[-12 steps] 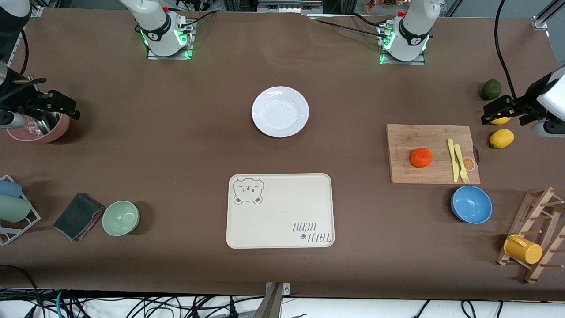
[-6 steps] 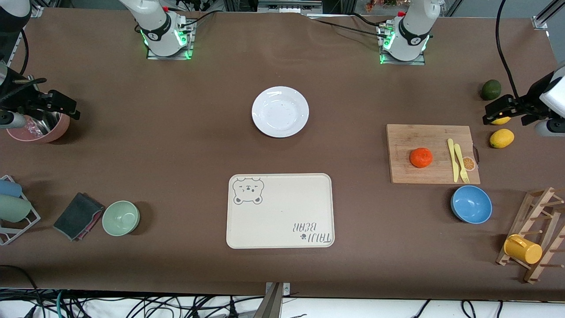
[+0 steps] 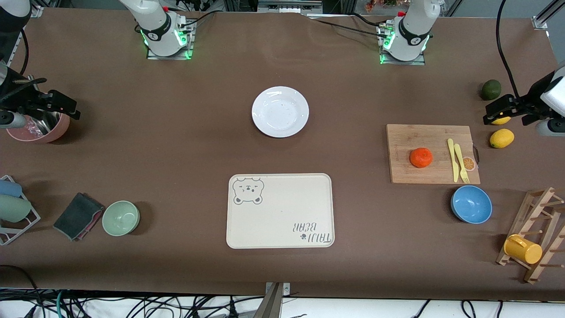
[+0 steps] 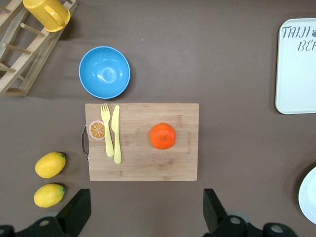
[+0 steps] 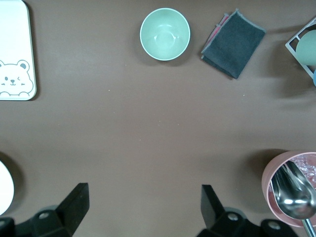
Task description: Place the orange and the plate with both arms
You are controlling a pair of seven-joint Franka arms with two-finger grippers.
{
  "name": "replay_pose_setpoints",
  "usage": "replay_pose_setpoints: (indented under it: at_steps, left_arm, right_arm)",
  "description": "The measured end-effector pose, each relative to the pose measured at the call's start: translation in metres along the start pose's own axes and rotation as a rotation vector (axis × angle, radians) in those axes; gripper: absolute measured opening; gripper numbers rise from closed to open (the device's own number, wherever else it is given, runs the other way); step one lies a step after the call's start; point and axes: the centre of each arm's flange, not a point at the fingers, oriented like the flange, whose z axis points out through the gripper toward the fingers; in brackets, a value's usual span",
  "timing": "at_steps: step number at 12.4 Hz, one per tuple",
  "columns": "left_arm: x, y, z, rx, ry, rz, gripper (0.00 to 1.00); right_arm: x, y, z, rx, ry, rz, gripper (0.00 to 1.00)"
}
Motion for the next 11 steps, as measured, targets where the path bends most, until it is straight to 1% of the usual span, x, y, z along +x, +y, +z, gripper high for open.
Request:
replay_pose_setpoints:
  at_steps: [9, 11]
  left_arm:
    - [0.0003, 0.0002, -0.0001, 0.0, 0.001, 0.0, 1.0]
    - [0.0035, 0.0036, 0.0076, 0.001, -0.014, 0.006, 1.0]
  right_arm:
    - [0.0, -0.0001, 0.0, 0.0, 0.0, -0.001, 1.0]
    - [0.0, -0.0001, 0.0, 0.0, 0.0, -0.001, 1.0]
